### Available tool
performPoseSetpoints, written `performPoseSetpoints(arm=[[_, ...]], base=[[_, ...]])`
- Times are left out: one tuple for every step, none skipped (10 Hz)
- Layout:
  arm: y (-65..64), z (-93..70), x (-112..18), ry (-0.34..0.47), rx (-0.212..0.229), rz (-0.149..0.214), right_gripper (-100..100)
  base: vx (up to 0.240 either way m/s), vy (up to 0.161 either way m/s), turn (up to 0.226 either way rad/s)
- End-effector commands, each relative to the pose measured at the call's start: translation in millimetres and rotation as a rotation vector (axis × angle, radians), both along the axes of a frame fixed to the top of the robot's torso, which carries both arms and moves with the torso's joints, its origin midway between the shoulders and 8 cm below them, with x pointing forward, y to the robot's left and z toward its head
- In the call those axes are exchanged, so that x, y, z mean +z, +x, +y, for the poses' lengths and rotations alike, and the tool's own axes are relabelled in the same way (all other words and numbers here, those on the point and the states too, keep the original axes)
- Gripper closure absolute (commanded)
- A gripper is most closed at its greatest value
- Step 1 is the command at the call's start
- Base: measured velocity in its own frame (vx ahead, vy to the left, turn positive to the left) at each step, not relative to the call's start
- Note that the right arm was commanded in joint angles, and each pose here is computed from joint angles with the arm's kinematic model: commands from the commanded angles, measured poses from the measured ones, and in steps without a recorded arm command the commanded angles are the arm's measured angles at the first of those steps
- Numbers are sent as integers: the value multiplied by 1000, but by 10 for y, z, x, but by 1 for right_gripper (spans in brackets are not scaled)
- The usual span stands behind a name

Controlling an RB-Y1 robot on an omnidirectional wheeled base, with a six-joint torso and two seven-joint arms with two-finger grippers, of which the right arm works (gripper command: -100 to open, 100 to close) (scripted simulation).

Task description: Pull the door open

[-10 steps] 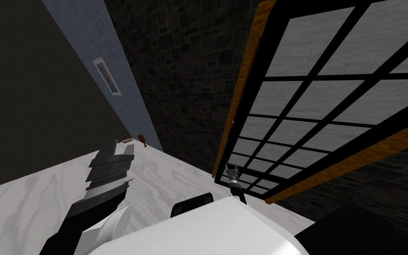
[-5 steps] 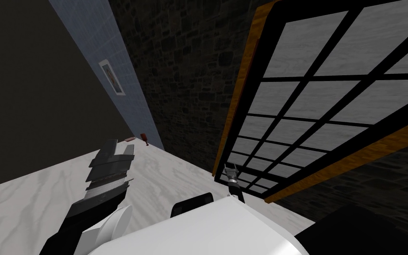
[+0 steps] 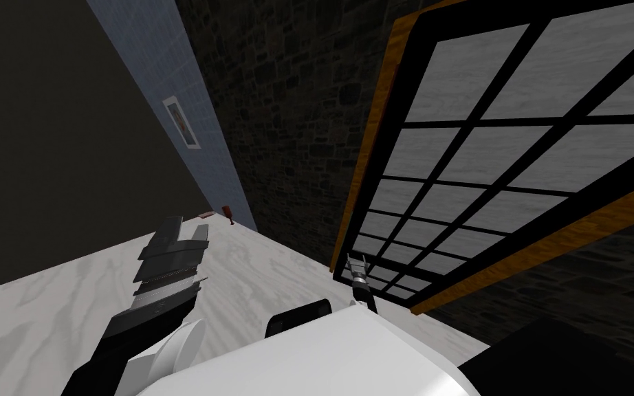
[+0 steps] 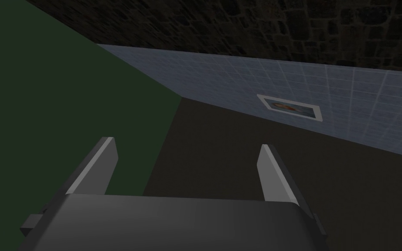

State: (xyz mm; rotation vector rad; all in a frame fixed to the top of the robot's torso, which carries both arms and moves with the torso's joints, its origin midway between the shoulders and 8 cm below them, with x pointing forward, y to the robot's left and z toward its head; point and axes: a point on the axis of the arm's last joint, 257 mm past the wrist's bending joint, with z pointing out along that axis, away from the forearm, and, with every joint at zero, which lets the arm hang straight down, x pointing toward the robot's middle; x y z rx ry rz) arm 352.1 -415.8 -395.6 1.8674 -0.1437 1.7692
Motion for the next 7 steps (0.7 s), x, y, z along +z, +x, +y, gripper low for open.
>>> performPoseSetpoints(arm=[[5, 17, -7, 39, -1, -17, -100], [16, 41, -14, 86, -3, -37, -100], [26, 64, -20, 126, -5, -54, -100], [35, 83, -25, 164, -6, -71, -100], [43, 103, -30, 201, -8, -86, -100], [49, 117, -34, 233, -9, -101, -100], [55, 131, -38, 261, -10, -112, -100]], base=[[-43, -1, 11], [-39, -5, 20], [-52, -7, 38], [-56, -12, 34], [-53, -7, 36], [-46, -9, 21], [-42, -8, 18]])
